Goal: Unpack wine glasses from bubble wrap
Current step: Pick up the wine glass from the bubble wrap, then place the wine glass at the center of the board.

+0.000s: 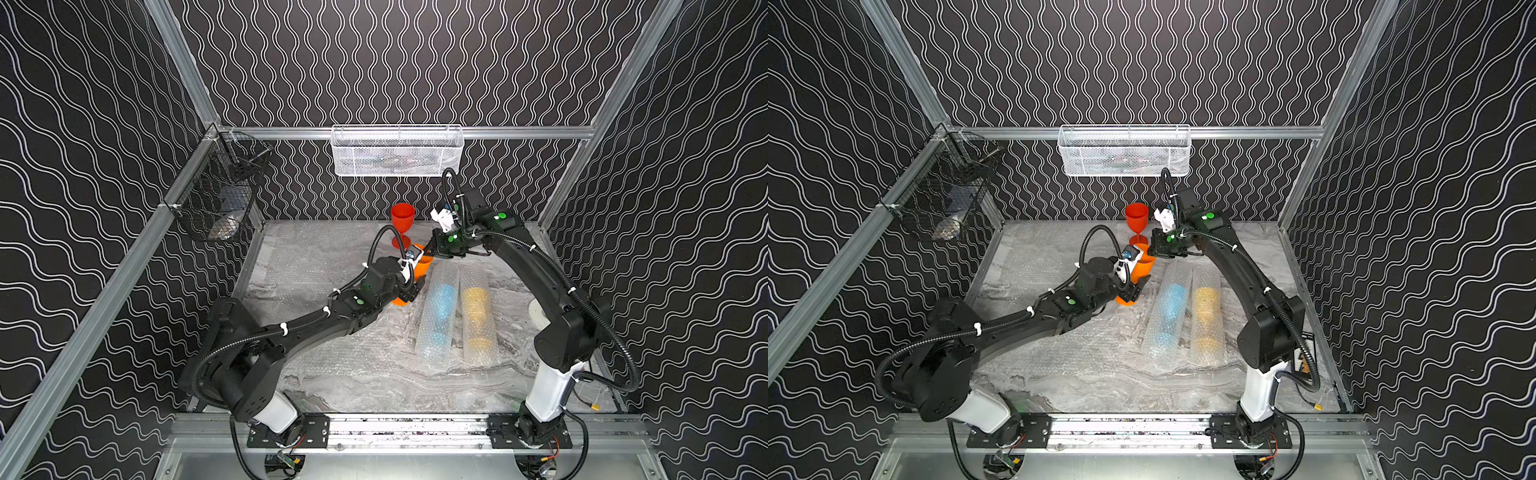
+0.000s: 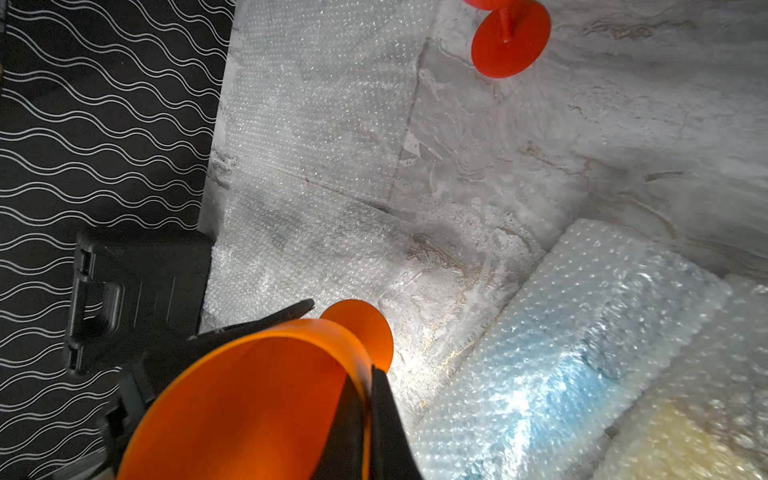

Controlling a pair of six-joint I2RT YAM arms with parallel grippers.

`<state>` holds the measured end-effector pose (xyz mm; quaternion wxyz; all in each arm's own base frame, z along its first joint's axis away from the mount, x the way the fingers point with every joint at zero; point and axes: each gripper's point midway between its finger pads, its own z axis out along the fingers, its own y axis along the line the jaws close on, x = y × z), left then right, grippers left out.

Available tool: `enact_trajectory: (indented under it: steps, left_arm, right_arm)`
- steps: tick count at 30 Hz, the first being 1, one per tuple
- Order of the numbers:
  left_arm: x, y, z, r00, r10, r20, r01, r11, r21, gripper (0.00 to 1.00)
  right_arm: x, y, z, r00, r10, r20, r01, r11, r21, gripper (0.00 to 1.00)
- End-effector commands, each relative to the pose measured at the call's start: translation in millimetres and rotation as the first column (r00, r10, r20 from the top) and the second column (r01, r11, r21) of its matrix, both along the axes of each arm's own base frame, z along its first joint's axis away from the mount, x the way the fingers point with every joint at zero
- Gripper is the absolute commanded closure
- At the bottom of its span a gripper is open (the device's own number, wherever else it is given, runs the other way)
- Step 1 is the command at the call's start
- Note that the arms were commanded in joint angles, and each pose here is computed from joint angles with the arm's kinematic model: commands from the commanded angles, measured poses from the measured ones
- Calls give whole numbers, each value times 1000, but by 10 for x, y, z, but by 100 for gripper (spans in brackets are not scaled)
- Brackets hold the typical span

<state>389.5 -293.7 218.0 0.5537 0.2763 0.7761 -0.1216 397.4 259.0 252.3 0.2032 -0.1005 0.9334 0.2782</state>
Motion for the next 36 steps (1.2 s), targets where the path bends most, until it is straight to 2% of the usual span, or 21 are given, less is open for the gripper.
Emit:
enact_trajectory:
  steps: [1,4,11,16,21,25,30,31,36]
  left_arm:
    - [22,-49,36,1000,13,-3,-13,1000,-11,17]
    - [-7,-76,3,999,10,-32,-10,1000,-12,1]
    - [-117,68,-3,993,62,-102,-63,998,-13,1]
    - [-218,289,24,982,131,-136,-128,991,26,1]
    - [-159,706,-115,916,304,-261,-291,952,91,1]
    - [-129,1017,-181,856,364,-366,-367,928,65,1]
    - [-101,1325,-213,783,357,-510,-408,913,14,1]
    - [-105,1378,-223,771,355,-529,-412,911,11,1]
    - [-208,1544,-297,739,329,-588,-397,918,14,1]
  right_arm:
    - [-6,0,13,1000,-9,-3,9,1000,-10,100]
    - [57,-33,1,999,-29,16,29,999,-32,100]
    - [293,-116,-162,996,-75,55,81,989,-120,100]
    - [545,-173,-193,987,-108,120,129,975,-182,100]
    - [879,-152,-306,977,-121,176,161,959,-232,100]
    - [1126,-126,-365,965,-127,229,185,949,-254,100]
    - [1322,-90,-314,948,-111,298,193,946,-261,100]
    - [1292,33,-305,948,-85,307,170,950,-262,100]
    - [1332,177,-315,939,-14,344,122,948,-293,100]
